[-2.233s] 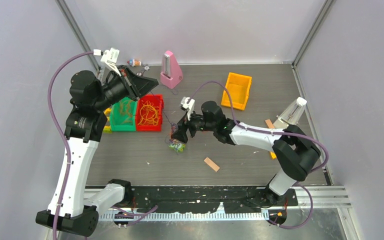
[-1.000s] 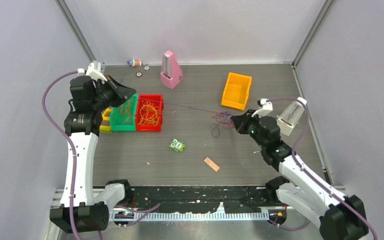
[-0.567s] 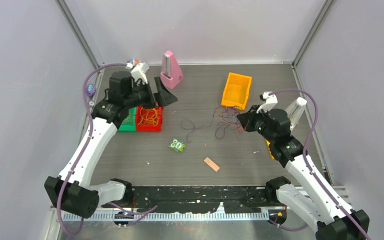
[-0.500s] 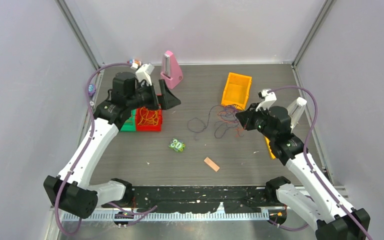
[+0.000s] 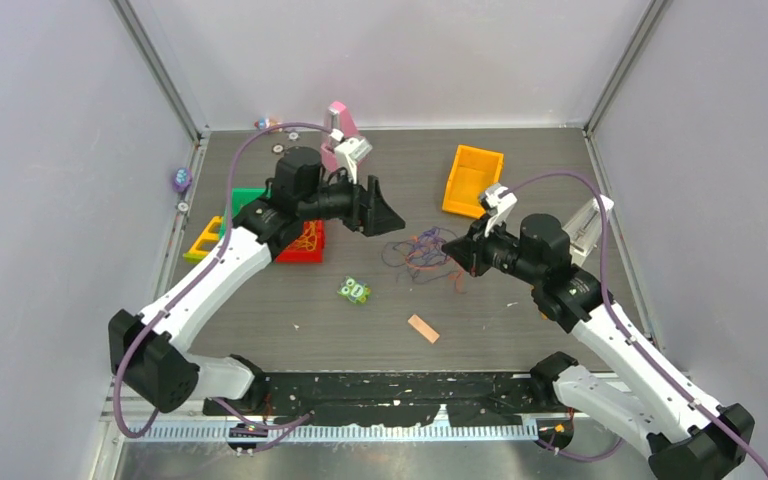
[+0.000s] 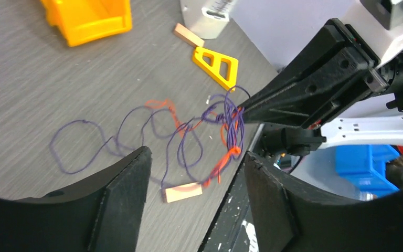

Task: Untangle the cables
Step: Untie the cable.

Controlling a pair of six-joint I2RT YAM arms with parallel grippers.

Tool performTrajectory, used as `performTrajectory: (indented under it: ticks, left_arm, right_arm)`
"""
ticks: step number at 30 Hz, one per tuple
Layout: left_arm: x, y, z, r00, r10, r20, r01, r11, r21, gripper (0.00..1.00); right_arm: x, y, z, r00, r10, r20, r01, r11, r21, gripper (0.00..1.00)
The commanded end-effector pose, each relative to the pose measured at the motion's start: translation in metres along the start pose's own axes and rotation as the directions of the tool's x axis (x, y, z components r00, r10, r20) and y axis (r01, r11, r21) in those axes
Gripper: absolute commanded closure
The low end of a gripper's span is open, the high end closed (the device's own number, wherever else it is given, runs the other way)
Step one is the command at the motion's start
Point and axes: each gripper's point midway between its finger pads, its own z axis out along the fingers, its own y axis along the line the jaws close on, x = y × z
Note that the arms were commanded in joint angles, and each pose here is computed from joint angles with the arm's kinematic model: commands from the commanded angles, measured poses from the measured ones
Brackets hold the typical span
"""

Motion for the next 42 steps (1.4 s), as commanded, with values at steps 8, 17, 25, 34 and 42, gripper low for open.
performTrajectory:
  ticks: [8,17,25,34,42]
  left_arm:
    - [0.017,-0.032,0.040,0.998,-0.010,-0.067,0.024,0.979,0.201,0.41]
    - [0.032,-0.044,0.051,0.986,-0.086,-0.142,0.126,0.946,0.299,0.51]
    - [0.023,-0.042,0.048,0.998,-0.053,-0.044,0.063,0.955,0.290,1.00]
    - [0.009,-0.043,0.027,0.997,0.042,0.058,-0.056,0.964,0.261,1.00]
    - [-0.001,-0.060,0.009,0.996,0.062,0.068,-0.081,0.941,0.328,1.00]
  right_arm:
    - [-0.031,0.035,-0.003,0.988,-0.136,0.072,0.142,0.986,-0.089,0.94]
    - [-0.027,0.042,0.000,0.985,-0.162,0.055,0.168,0.979,-0.118,0.94]
    - [-0.024,0.040,0.001,0.988,-0.144,0.057,0.149,0.984,-0.096,0.61]
    - [-0.027,-0.004,-0.025,0.966,-0.056,0.254,0.025,0.992,0.126,0.23]
    - [-0.021,-0.041,-0.015,0.947,0.078,0.310,-0.124,0.984,0.129,0.28]
